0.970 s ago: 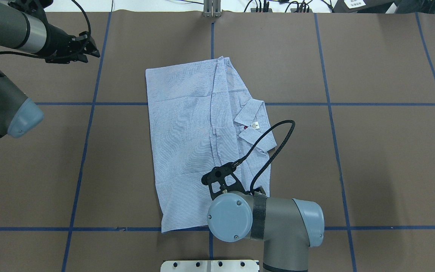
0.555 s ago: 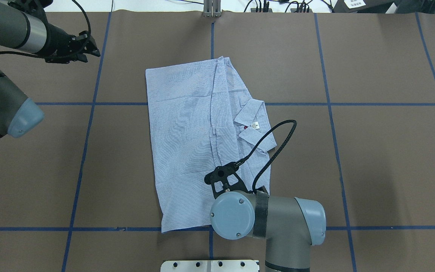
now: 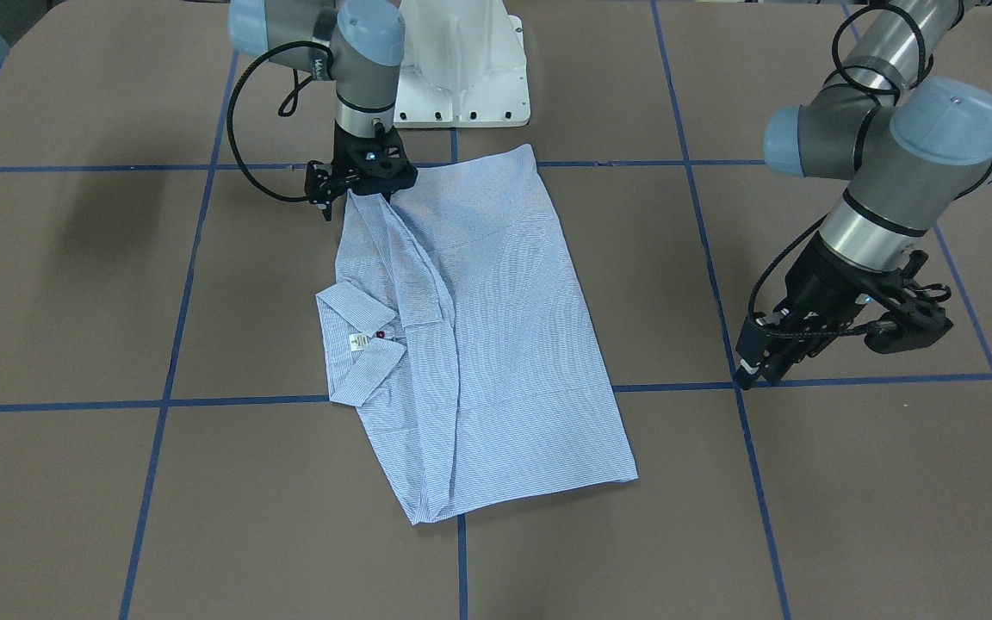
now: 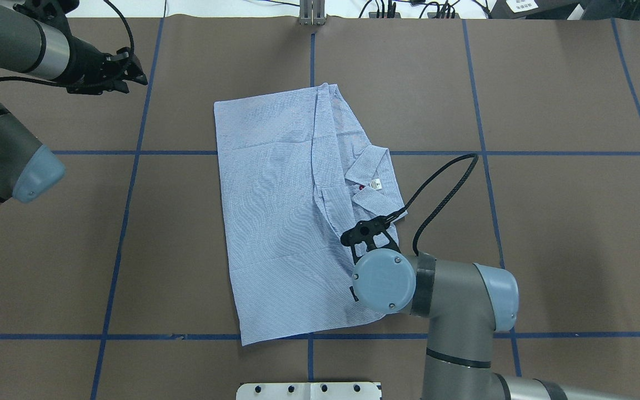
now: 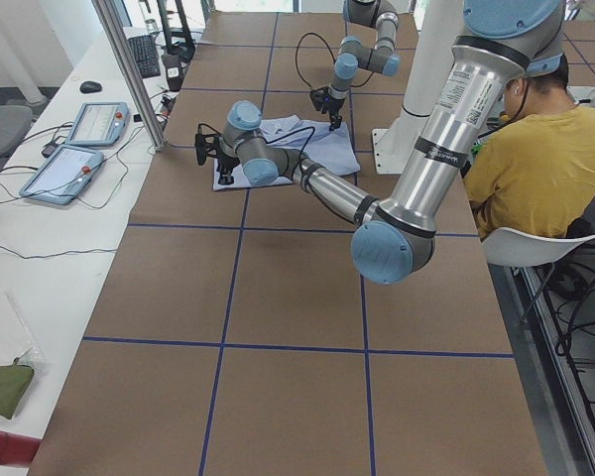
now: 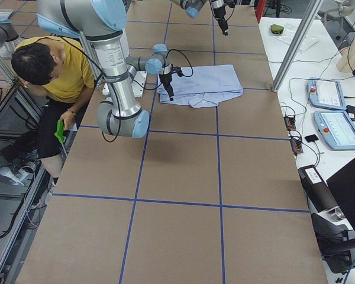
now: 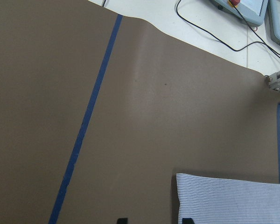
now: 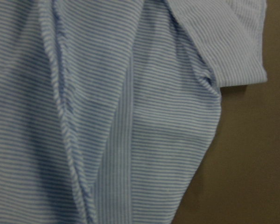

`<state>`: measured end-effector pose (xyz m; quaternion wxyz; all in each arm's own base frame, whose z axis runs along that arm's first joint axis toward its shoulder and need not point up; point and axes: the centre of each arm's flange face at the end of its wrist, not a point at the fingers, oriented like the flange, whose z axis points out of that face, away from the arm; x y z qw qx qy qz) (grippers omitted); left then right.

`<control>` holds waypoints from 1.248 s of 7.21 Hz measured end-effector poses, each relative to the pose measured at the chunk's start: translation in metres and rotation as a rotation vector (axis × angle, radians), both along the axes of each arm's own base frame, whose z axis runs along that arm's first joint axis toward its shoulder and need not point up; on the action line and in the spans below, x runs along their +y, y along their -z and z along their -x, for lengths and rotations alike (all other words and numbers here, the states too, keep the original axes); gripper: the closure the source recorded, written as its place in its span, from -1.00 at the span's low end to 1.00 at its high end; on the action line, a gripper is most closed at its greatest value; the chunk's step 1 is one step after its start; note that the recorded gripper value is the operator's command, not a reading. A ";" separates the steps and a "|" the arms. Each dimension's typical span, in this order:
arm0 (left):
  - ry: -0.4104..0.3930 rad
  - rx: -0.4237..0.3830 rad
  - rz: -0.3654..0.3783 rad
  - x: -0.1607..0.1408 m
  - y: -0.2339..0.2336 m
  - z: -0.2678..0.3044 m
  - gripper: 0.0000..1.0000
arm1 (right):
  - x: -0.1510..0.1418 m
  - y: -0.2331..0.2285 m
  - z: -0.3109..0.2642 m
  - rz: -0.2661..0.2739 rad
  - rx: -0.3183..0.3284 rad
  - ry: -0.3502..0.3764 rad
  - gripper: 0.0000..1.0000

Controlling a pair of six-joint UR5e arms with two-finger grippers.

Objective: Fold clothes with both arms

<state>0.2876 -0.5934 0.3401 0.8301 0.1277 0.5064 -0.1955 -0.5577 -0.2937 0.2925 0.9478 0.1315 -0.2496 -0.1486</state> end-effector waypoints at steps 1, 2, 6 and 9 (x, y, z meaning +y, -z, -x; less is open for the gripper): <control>0.000 -0.001 -0.001 0.000 -0.001 0.000 0.01 | -0.005 -0.009 -0.016 0.003 0.005 -0.009 -1.00; 0.000 -0.001 -0.001 0.000 -0.001 0.000 0.01 | -0.008 -0.016 -0.030 0.006 0.009 -0.021 -1.00; 0.002 -0.003 0.002 0.000 -0.003 0.000 0.00 | -0.010 -0.022 -0.055 0.016 -0.001 -0.067 -1.00; 0.001 0.009 -0.008 0.004 0.005 0.006 0.00 | -0.048 0.024 -0.049 0.004 -0.068 -0.136 -1.00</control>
